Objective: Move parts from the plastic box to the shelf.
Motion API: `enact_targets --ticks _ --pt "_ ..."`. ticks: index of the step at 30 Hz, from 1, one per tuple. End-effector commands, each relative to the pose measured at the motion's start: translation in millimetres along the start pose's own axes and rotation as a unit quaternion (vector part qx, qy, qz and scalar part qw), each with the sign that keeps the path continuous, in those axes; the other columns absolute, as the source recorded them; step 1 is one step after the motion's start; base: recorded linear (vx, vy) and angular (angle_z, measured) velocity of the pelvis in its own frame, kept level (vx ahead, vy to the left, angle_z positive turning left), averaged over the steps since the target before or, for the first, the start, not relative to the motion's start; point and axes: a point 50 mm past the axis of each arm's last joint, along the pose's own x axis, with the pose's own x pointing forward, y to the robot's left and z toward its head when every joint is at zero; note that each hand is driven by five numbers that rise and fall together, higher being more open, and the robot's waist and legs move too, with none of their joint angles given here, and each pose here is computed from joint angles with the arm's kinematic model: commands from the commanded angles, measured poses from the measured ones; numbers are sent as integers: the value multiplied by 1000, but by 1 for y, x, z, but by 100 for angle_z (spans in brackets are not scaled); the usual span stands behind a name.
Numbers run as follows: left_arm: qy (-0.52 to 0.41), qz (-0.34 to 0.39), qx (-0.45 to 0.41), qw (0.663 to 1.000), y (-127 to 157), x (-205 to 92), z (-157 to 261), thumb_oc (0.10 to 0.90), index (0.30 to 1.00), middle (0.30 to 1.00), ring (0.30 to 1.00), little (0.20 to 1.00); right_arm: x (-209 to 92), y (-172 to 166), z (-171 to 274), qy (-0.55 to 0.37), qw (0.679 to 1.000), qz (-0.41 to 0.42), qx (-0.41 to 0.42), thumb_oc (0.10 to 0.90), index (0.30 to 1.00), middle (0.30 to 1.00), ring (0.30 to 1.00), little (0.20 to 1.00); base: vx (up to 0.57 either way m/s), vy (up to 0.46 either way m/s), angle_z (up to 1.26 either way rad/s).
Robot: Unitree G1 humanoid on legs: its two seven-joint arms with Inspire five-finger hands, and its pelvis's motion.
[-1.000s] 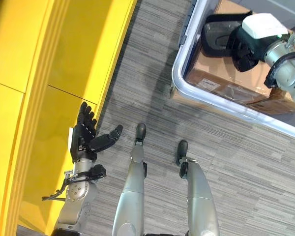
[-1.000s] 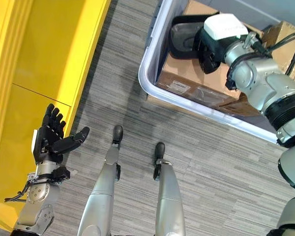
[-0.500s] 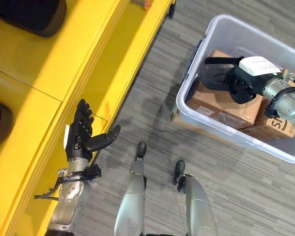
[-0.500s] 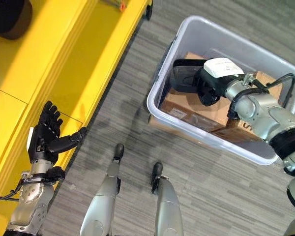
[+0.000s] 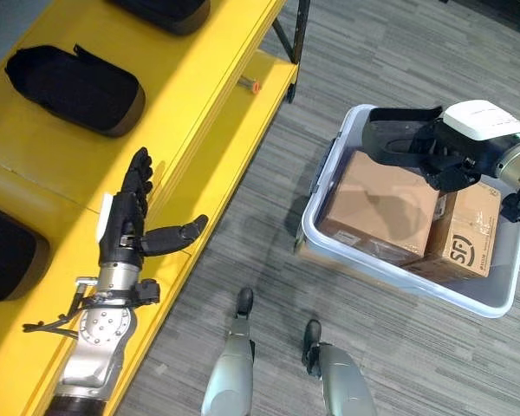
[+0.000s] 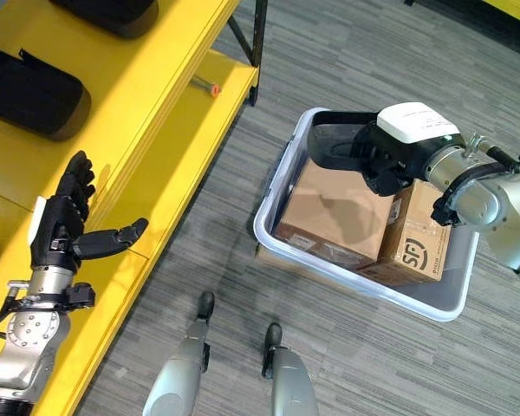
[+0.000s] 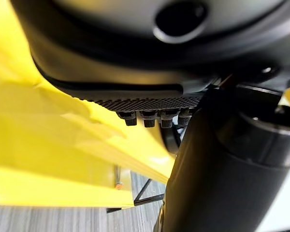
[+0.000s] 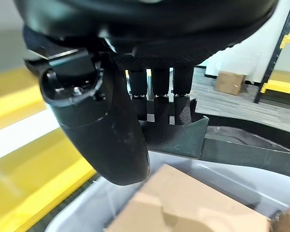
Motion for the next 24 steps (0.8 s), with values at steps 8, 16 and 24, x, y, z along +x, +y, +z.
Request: enact_targets --ticks 8,16,24 --pt "-108 -7 181 978 25 2 33 900 1000 1000 1000 1000 -29 -3 -8 -3 997 -13 72 400 300 300 300 300 118 -8 -2" --pt "-176 -37 274 945 18 6 55 900 1000 1000 1000 1000 -40 6 3 -35 994 0 106 400 300 300 300 300 69 1 -3" --pt "-234 -100 355 900 6 5 74 900 1000 1000 1000 1000 -50 14 11 -55 989 17 138 400 300 300 300 300 29 2 -1"
